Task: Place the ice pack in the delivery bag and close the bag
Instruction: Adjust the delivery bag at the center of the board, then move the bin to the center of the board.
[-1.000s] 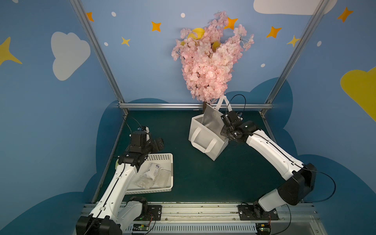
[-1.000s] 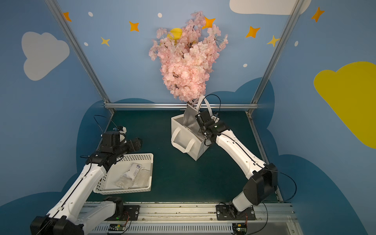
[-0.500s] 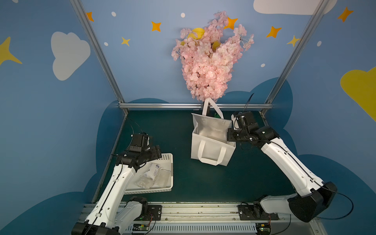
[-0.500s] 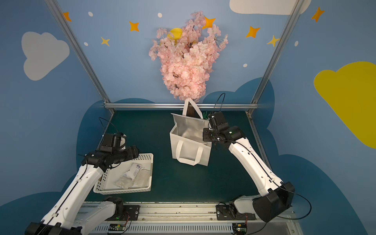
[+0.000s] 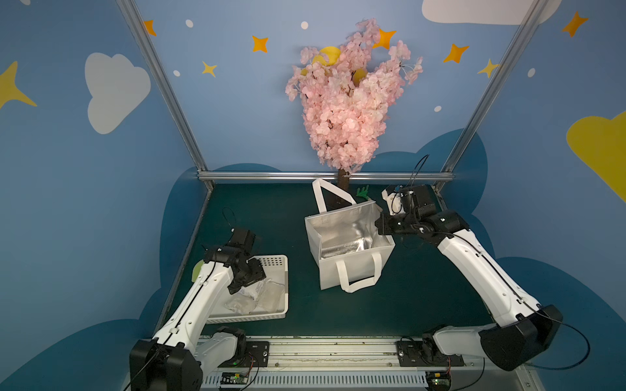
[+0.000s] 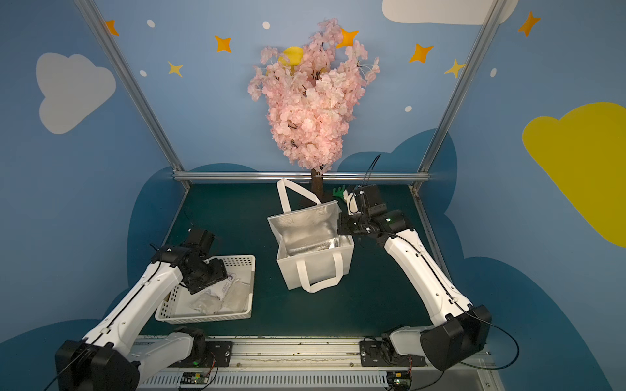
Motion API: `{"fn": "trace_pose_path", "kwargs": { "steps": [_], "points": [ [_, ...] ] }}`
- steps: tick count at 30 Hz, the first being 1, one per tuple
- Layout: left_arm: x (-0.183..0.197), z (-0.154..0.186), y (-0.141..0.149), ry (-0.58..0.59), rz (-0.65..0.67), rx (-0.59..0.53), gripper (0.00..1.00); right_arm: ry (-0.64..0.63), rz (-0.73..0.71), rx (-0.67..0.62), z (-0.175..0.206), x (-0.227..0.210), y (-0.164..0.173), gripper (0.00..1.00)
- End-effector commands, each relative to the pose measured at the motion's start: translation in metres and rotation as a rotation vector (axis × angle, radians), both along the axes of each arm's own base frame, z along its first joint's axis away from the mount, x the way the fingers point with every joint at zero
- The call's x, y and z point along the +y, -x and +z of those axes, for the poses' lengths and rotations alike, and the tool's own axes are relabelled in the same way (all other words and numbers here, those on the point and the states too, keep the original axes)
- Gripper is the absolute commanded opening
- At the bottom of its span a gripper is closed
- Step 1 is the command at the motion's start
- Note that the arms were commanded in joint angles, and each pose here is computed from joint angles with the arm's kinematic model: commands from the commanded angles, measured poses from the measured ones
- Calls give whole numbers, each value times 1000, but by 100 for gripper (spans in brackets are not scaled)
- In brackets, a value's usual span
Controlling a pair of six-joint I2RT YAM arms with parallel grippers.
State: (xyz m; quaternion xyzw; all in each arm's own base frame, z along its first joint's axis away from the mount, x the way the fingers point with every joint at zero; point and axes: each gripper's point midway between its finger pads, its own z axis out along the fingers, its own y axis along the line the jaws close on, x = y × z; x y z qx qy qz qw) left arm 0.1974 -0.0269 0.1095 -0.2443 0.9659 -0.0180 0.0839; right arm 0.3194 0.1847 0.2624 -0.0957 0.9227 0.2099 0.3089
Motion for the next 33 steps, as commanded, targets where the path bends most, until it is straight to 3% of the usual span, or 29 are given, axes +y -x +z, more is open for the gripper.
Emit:
{"fn": "trace_pose_path", "kwargs": {
  "steps": [1, 6, 11, 18, 21, 28, 33],
  "points": [
    [3, -10, 7, -23, 24, 67, 77, -46, 34, -43, 12, 5, -1, 0],
    [5, -30, 1, -66, -44, 168, 78, -59, 31, -40, 13, 3, -2, 0],
    [-8, -63, -4, -31, -134, 281, 80, -59, 18, -47, 15, -1, -3, 0],
    [-11, -82, -17, -43, -241, 303, 79, -56, -9, -46, 14, -8, -3, 0],
    [-7, -89, -34, -80, -275, 309, 78, -63, -10, -42, 15, -8, -4, 0],
    [-31, -95, -98, -11, -264, 221, 72, -57, -19, -27, 12, -8, -7, 0],
    [-43, -89, -133, -46, -303, 202, 78, -48, -22, -19, 11, -9, -5, 0]
  ]
}}
